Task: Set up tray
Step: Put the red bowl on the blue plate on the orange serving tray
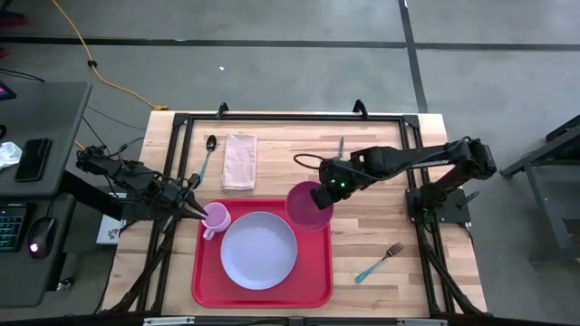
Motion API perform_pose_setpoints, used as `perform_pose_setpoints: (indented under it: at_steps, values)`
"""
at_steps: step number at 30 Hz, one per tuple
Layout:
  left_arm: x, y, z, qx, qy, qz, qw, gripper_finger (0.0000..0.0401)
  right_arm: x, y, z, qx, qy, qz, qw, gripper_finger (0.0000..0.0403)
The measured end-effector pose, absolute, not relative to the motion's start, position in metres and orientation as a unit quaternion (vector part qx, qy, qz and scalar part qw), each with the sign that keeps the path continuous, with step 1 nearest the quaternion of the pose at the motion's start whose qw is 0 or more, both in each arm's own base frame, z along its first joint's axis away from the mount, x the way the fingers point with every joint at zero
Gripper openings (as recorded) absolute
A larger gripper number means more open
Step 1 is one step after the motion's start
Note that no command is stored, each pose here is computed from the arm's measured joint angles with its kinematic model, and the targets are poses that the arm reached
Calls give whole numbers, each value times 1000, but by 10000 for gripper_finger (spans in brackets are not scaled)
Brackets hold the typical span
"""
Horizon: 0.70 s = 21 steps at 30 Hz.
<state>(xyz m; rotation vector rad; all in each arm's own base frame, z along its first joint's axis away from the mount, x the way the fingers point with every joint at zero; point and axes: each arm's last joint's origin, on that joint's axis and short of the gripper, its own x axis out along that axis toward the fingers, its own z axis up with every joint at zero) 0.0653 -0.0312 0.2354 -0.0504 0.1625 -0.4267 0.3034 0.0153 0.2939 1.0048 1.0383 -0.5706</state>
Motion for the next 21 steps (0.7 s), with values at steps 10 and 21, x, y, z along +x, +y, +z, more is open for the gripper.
perform_pose_setpoints:
  at_steps: [10,21]
  values:
    - [60,-30,231,-29,97,-229,968,85,327,33,285,489,446,-203,722,0]
    - [54,-29,233,-24,74,-256,964,85,347,47,286,501,432,-168,731,0]
